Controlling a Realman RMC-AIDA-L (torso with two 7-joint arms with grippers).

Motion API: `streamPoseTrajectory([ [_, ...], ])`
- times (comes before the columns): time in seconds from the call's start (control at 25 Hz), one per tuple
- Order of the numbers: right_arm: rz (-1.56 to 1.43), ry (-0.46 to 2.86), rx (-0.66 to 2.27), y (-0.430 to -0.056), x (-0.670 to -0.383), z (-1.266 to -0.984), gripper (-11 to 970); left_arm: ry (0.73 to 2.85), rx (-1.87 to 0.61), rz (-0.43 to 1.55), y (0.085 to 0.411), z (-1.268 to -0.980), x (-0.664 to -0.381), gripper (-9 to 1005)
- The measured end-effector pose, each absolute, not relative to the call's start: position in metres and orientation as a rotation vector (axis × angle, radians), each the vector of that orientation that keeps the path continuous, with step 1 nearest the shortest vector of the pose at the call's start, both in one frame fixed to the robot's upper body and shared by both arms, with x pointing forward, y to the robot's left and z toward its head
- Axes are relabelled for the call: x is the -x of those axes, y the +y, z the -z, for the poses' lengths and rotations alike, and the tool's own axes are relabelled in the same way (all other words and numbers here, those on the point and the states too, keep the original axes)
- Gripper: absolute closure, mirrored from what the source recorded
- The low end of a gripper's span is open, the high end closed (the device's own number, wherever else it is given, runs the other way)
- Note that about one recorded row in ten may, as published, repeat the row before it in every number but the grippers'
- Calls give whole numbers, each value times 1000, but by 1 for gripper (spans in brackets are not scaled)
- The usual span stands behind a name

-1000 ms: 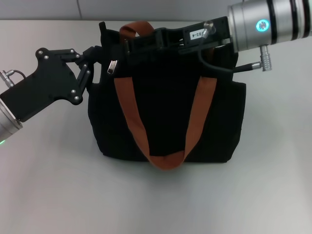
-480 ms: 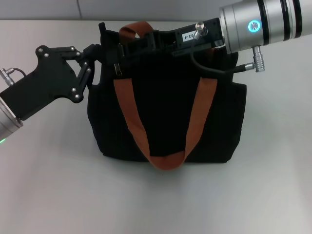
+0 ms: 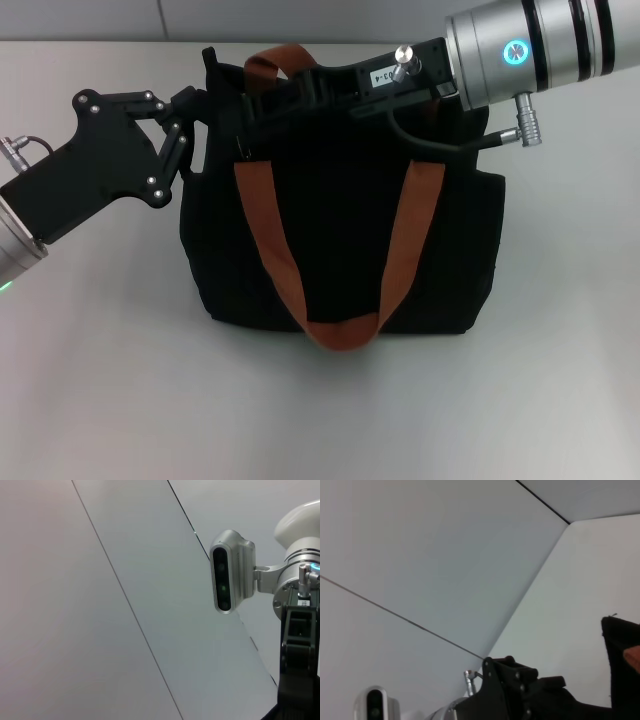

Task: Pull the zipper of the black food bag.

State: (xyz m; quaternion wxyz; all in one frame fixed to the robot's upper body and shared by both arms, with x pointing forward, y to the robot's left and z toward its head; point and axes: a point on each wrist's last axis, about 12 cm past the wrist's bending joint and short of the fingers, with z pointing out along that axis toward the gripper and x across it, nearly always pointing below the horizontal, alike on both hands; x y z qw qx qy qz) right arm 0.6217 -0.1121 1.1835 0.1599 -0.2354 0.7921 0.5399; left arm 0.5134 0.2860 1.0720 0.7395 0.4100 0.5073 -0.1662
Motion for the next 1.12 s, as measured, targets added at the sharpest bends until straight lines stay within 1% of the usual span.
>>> streamPoseTrajectory([
  [0.4,-1481,2266,713,-114,-624,-1186,482,1109,-889,362,287,-1073,-514,974],
  [0.64,-1444,2283,749,-109,-624,-1185,495,1096,-889,373,285,-1075,-515,974],
  [1.12,-1484,2252,776,-104,-620,-1189,518,1094,-885,376,285,-1076,-515,974],
])
